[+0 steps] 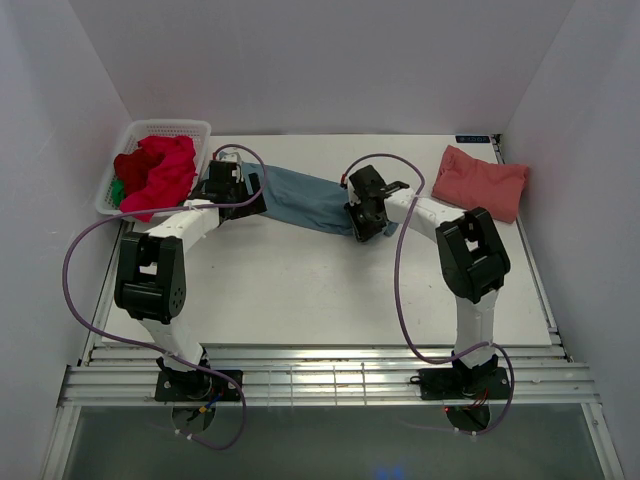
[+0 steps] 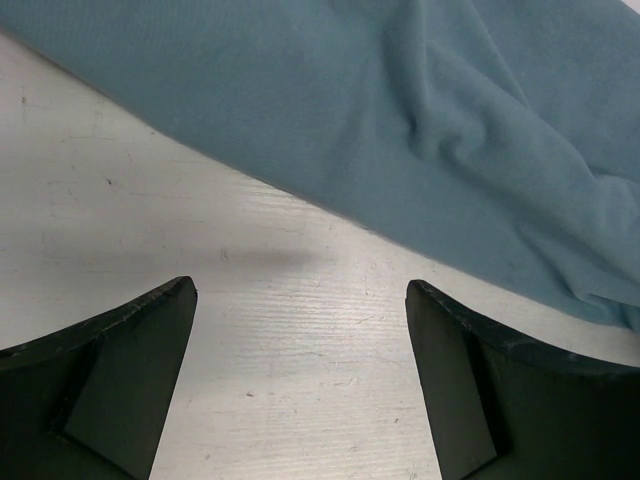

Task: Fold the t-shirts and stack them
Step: Flatten out the tshirt

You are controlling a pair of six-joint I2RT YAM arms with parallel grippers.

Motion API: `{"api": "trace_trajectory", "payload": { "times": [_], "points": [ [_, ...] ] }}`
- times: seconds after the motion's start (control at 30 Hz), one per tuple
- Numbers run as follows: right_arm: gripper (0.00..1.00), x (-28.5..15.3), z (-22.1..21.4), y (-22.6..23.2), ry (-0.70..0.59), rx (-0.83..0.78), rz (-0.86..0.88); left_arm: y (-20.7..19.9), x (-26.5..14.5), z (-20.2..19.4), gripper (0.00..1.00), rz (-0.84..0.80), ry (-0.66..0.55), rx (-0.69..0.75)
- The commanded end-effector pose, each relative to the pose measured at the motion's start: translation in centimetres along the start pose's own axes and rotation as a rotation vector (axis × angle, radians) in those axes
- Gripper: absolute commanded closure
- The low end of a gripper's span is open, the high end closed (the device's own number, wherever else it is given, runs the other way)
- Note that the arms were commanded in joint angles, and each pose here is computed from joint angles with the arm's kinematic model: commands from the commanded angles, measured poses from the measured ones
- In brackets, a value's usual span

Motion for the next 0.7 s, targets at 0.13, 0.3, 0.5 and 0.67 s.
{"api": "trace_trajectory", "payload": {
  "times": [0.13,0.3,0.5,0.67],
  "points": [
    [0.92,-0.9,2.2,0.4,-0.052,-0.017,0.025,0.6,-1.1,1.8,0.04,0.033,-0.079,0.000],
    [0.92,-10.0,10.5,1.6,-0.278,-0.028,0.018,1.4,-1.4,3.1,0.05,0.095,-0.112,-0.022],
    [0.92,-23.8,16.4,2.2,-0.633,-0.002,0.000,3.1,-1.9,4.6,0.05,0.147,-0.146,-0.071],
    [0.92,-28.8,13.3,0.1,-0.781,0.087,-0.168,3.9,-2.4,5.2,0.05,0.179,-0.175,-0.105]
  ]
}}
Point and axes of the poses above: each gripper's point midway between its finger pads, its own x axis out along the fingers, its own y axis along the line the jaws close on, z = x × y, the point moved 9 cm from there along -x, back along the fingers, and after that the axes turned 5 degrees about x, right-handed, at the moved point
